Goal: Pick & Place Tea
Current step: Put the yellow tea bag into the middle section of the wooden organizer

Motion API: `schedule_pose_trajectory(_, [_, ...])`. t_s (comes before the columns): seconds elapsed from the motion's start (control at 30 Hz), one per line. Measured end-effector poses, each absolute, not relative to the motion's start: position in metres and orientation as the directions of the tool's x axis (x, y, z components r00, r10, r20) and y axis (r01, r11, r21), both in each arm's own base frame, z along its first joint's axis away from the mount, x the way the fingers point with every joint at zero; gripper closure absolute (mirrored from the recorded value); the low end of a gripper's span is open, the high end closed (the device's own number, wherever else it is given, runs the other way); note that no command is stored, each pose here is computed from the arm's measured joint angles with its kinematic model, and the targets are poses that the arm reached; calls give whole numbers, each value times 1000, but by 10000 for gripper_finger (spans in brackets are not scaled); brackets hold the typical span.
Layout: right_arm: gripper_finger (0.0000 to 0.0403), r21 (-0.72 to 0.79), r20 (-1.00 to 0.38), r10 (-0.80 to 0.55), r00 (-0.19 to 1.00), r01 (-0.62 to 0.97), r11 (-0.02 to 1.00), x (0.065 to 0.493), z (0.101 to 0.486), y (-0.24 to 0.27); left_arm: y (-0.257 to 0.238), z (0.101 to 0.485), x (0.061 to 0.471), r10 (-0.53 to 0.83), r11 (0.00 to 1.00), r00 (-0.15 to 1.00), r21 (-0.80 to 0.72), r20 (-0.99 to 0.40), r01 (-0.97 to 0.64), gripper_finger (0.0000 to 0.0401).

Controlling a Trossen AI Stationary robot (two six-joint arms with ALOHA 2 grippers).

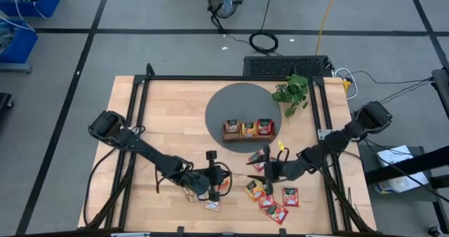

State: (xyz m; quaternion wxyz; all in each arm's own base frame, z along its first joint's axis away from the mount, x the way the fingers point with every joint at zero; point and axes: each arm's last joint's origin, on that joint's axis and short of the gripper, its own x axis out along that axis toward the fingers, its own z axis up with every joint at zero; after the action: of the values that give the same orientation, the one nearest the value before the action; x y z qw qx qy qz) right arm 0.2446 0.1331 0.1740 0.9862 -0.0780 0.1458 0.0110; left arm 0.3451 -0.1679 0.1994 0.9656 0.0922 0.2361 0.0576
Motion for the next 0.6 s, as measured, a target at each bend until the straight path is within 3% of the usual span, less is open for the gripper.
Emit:
schedule_pose_trajectory(0.27, [201,-92,-273,85,958,-114,989,245,172,128,-163,201,348,168,977,887,194,-430,-91,400])
schedule_pose_trajectory(0.6, [227,-105,-275,60,959,-93,990,249,170,122,-158,197,354,144,982,891,171,-431,-76,400])
